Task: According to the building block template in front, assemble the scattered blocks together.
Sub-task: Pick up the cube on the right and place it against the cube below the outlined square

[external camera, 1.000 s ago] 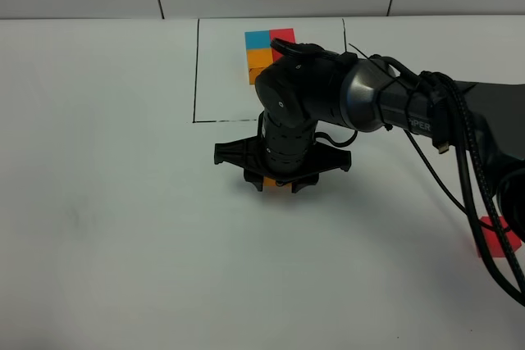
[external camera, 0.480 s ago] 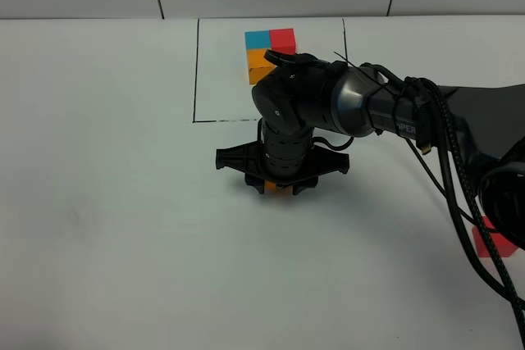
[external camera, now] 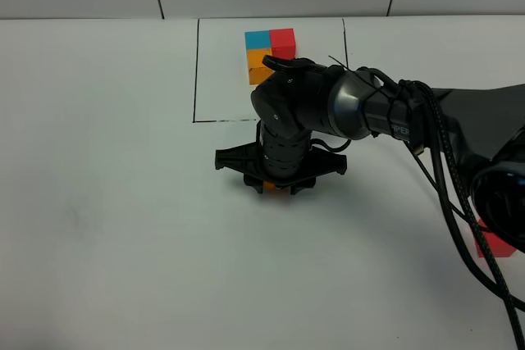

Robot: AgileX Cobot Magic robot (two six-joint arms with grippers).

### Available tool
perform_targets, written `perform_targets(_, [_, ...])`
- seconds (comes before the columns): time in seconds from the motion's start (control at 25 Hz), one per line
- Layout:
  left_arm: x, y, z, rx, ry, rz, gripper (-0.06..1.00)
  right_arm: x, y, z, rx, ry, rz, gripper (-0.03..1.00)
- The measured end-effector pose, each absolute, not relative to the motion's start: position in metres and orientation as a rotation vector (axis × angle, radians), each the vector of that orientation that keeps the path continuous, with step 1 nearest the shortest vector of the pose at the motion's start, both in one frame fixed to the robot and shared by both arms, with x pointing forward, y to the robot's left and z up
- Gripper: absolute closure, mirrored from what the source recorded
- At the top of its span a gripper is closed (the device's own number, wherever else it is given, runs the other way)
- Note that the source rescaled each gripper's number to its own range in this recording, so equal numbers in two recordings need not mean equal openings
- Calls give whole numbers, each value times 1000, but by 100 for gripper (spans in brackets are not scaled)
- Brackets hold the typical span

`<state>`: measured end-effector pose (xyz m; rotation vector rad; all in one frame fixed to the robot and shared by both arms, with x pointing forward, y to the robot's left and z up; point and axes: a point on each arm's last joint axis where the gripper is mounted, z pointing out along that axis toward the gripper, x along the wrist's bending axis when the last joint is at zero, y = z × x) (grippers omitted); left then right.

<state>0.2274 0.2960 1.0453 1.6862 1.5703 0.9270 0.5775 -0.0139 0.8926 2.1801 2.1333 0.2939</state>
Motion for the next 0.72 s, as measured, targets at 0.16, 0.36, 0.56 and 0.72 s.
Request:
perform_targets(0.16, [227,296,1045,1686,1570,927,19,578,-14,891,2174,2134,289,96])
perform_targets(0.36, [227,296,1045,1686,1570,927,19,578,-14,890,2163,2136,285,96])
perform_targets(0.56, [227,296,1045,1686,1570,927,19,580,-16,890,2113,2141,286,96])
perform_targets(0.72, [227,296,1045,1686,1570,927,19,581,-16,890,2104,2141,286,96])
